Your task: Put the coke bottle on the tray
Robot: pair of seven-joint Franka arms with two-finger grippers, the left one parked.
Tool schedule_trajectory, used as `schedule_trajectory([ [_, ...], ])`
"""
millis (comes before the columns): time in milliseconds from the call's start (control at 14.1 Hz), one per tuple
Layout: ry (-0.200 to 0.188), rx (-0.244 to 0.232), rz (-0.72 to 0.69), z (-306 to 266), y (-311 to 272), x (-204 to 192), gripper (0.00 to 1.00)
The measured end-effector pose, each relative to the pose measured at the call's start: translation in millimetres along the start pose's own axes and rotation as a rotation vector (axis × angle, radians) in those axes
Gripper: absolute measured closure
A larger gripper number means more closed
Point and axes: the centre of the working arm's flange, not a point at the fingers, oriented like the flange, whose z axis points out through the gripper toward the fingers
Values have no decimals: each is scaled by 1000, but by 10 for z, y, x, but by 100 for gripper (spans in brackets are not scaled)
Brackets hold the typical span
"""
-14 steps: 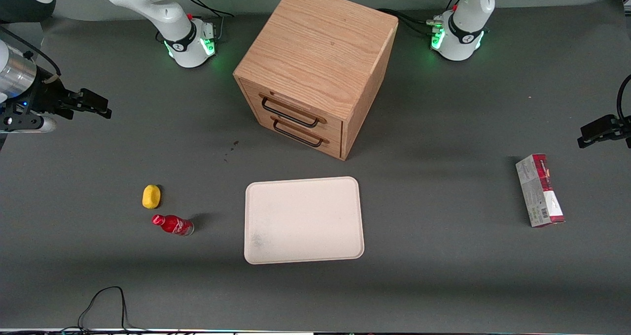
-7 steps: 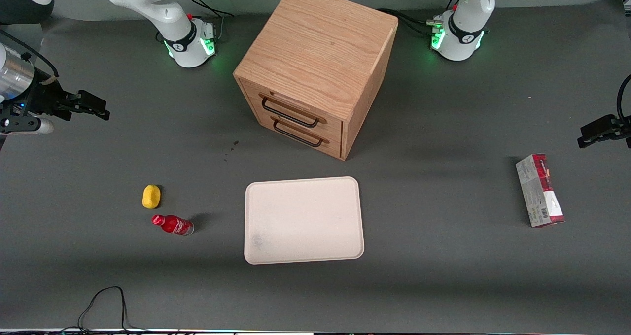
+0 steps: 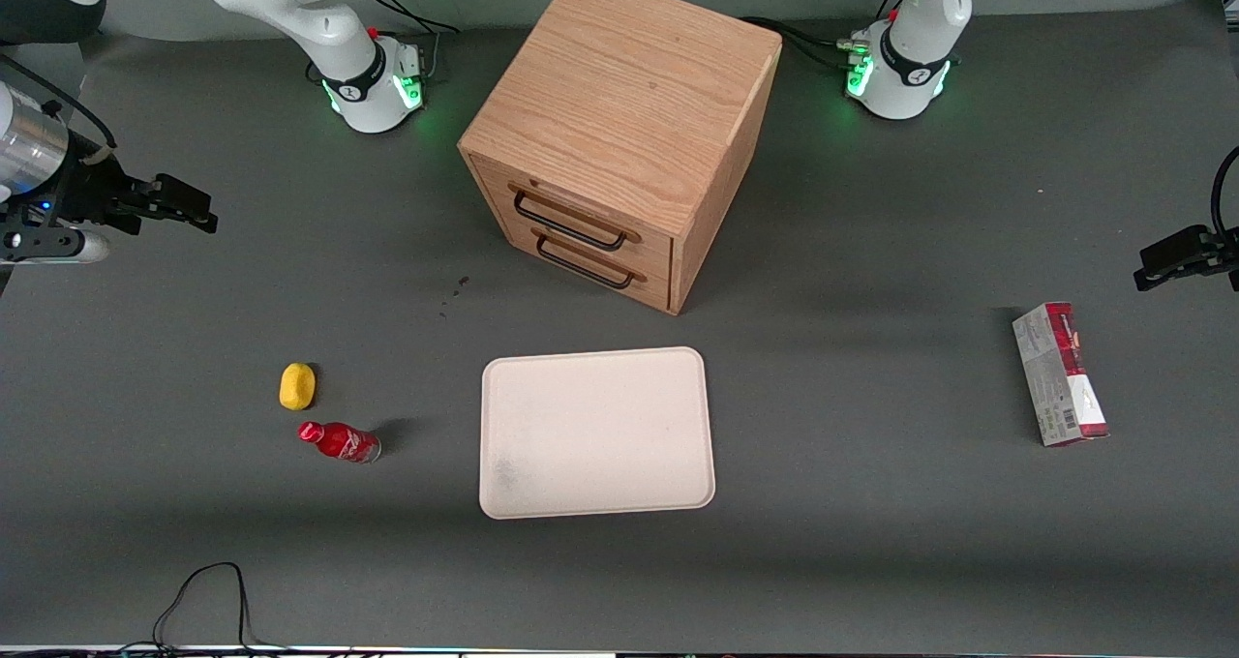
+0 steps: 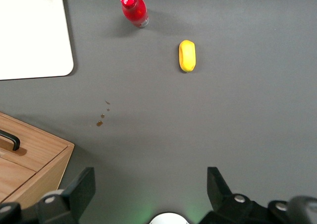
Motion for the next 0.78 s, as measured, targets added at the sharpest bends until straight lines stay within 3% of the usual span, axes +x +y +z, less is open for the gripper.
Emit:
schedule_trajectory([
  [355,-6,-11,-13,-114,-166,277,0],
  [781,-41,-21,-29,172,-473,899,0],
])
